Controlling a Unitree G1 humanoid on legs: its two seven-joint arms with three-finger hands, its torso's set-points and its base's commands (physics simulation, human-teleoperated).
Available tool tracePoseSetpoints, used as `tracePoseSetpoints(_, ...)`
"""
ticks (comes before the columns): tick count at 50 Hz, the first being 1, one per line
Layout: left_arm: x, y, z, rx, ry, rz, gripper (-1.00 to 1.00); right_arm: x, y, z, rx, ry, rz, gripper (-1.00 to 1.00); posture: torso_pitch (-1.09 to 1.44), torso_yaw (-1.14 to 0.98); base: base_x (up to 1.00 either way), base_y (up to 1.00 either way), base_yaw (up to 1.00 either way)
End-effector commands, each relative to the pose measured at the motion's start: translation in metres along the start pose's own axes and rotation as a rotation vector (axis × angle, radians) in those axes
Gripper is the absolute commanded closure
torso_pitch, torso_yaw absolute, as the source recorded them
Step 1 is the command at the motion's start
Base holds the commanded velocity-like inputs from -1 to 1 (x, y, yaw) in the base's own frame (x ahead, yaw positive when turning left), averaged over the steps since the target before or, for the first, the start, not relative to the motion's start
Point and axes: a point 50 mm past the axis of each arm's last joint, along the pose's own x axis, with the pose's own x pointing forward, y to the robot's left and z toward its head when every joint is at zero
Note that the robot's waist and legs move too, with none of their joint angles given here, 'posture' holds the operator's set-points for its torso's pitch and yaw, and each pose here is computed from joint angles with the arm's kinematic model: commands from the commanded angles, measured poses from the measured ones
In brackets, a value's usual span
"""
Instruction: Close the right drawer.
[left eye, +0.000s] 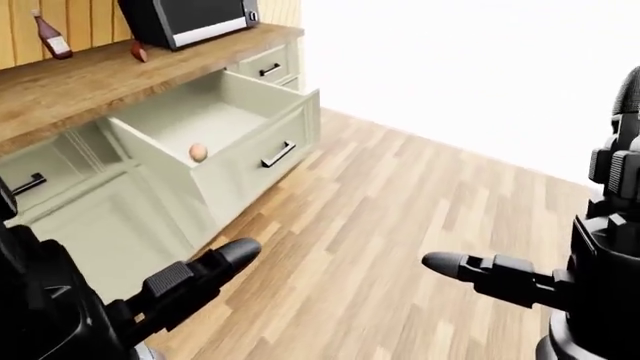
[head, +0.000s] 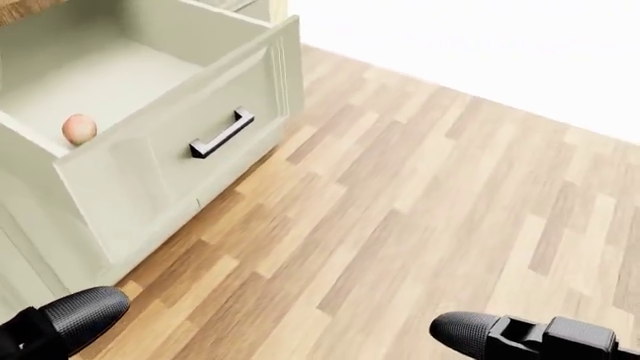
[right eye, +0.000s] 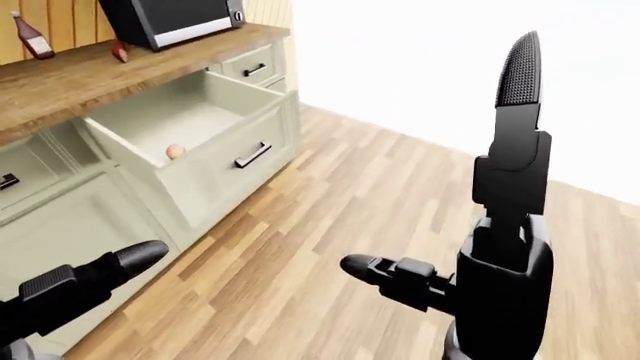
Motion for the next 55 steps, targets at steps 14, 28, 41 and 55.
tracePoseSetpoints(14, 0.0028, 0.0038, 0.005, -0.005, -0.029, 0.029, -1.0, 0.002, -0.0036, 0.0094, 0.001, -0.058, -0.027, -1.0, 0.0, 0.0, 0.0, 0.0, -0.22)
tracePoseSetpoints(28, 0.0012, 0.0036, 0.0054, -0.004, -0.029, 0.026, -1.0, 0.0013, -0.003, 0.0085, 0.001, -0.049, -0.024, -1.0, 0.0, 0.0, 0.0, 0.0, -0.22)
tracePoseSetpoints(41, 0.0011, 0.0039, 0.0053, -0.002, -0.03, 0.027, -1.0, 0.001, -0.0028, 0.0085, 0.001, -0.049, -0.022, -1.0, 0.0, 0.0, 0.0, 0.0, -0.22)
tracePoseSetpoints(55, 0.0015, 0.0037, 0.0053, -0.002, -0.029, 0.027, -1.0, 0.0019, -0.0032, 0.0083, 0.0, -0.049, -0.026, -1.0, 0.0, 0.0, 0.0, 0.0, -0.21)
